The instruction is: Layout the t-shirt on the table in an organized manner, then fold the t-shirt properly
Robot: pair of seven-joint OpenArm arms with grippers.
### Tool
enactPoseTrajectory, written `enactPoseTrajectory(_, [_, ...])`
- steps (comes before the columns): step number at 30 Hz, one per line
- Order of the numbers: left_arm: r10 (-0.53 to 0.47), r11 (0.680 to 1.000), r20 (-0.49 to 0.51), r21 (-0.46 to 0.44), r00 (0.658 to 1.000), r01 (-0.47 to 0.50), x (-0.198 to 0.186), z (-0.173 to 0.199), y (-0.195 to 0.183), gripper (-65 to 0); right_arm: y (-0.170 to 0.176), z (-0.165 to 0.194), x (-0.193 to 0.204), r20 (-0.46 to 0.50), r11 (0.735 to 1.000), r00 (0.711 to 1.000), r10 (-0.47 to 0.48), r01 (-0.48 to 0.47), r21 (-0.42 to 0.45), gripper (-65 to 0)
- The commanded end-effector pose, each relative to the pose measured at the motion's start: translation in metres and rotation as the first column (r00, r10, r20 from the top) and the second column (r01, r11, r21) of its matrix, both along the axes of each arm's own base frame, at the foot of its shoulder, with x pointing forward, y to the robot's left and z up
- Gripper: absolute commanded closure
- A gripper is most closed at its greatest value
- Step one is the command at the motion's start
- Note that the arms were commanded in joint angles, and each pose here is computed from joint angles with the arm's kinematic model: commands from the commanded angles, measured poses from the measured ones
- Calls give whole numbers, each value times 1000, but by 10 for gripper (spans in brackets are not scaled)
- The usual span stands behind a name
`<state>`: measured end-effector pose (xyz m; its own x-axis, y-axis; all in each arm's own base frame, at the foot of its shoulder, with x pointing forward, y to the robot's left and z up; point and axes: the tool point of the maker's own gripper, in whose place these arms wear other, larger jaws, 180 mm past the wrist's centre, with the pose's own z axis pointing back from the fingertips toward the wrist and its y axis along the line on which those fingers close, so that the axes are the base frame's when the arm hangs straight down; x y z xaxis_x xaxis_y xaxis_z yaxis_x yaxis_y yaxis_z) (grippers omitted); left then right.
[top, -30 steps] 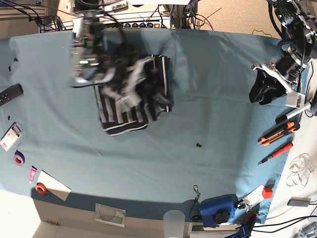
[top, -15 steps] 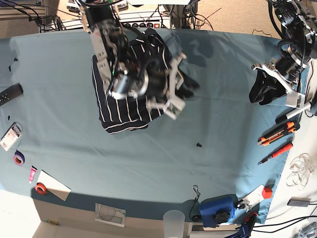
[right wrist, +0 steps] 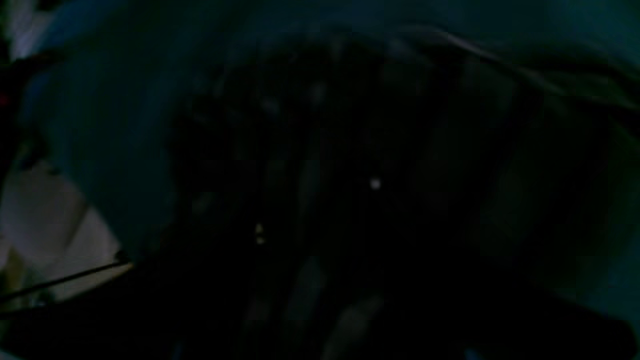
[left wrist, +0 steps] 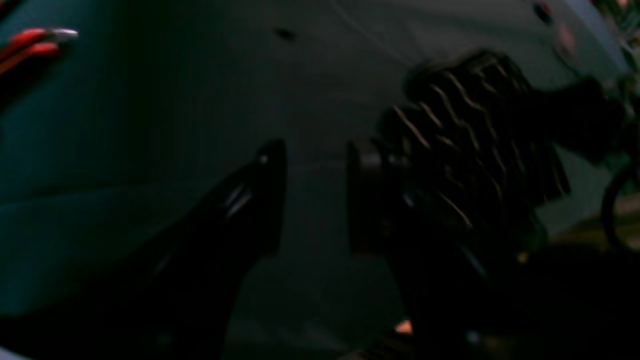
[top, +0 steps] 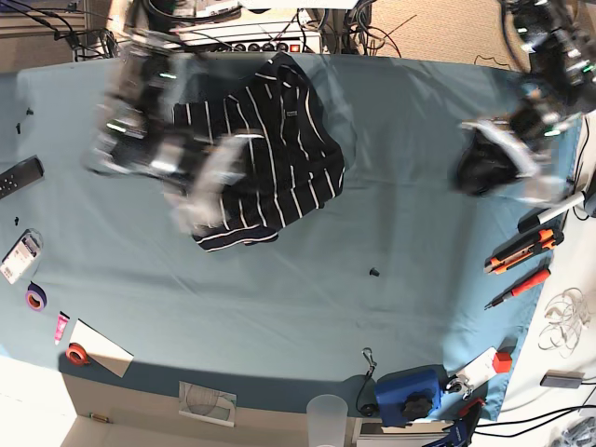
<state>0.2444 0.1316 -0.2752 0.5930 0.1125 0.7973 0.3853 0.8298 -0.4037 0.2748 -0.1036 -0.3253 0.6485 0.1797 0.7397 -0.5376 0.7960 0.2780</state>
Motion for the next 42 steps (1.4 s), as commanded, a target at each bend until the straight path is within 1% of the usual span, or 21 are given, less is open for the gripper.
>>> enactPoseTrajectory(1, [-50,999,35,-8,998,50,1,8,-15,-215,-5,13,6,53,1000,998,-17,16,20,-174])
enactPoseTrajectory(3, [-139,990,21,-10,990,139,-3,1,-46,-215,-15,11,5,48,999,998,-44,43,14,-170])
enactPoseTrajectory(5, [-214,977,22,-6,977,214,-8,-4,-74,-215,-13,7,5,44,999,998,-34,33,23,-139])
enactPoseTrajectory(7, [-279,960,26,2,960,279,-14,-7,-98,-215,-11,-8,4,13,999,999,-29,29,20,-119])
enactPoseTrajectory(10, [-354,935,33,-13,935,355,-24,-8,-130,-215,-18,-39,7,-24,997,998,-64,64,-33,-119])
enactPoseTrajectory(12, [-400,915,42,-42,916,401,-33,-5,-151,-215,-21,-52,11,-33,996,996,-87,86,-32,-119])
enactPoseTrajectory(14, [-424,903,65,-54,904,427,-37,-2,-167,-215,-20,-54,16,-49,996,995,-87,86,-20,-119])
enactPoseTrajectory(16, [-431,899,97,-45,897,436,-37,2,-179,-215,-15,-47,20,-59,998,996,-65,66,8,-118])
enactPoseTrajectory(18, [-430,899,133,-21,893,437,-36,4,-188,-215,-4,-30,25,-61,998,998,-18,22,62,-118])
enactPoseTrajectory(19, [-429,900,152,-7,890,435,-35,6,-191,-215,3,-18,27,-50,996,999,12,-7,91,-118])
enactPoseTrajectory(21, [-402,914,179,10,898,407,-30,8,-195,-215,13,10,32,7,988,998,58,-58,140,-118])
enactPoseTrajectory(23, [-363,932,182,64,914,358,-20,3,-193,-215,11,34,40,86,990,995,53,-64,129,-118])
enactPoseTrajectory(25, [-323,944,171,126,931,305,-6,-5,-189,-215,-1,48,45,141,995,990,17,-30,95,-118])
enactPoseTrajectory(26, [-308,947,165,147,937,286,1,-9,-187,-215,-7,51,47,153,996,988,-4,-11,92,-118])
enactPoseTrajectory(29, [-318,941,148,171,937,292,18,-21,-190,-215,-20,50,46,148,995,988,-47,34,93,-118])
enactPoseTrajectory(31, [-331,934,126,185,935,305,28,-33,-192,-215,-23,43,41,128,995,990,-55,44,84,-118])
enactPoseTrajectory(36, [-325,930,11,187,946,317,52,-75,-199,-215,-30,19,27,71,997,995,-73,71,28,-118])
enactPoseTrajectory(40, [-322,924,-87,187,943,333,56,-108,-201,-215,-44,-4,30,47,991,990,-135,136,-10,-118])
enactPoseTrajectory(42, [-321,922,-126,185,939,340,52,-120,-200,-215,-50,-20,32,20,986,986,-167,167,-10,-118])
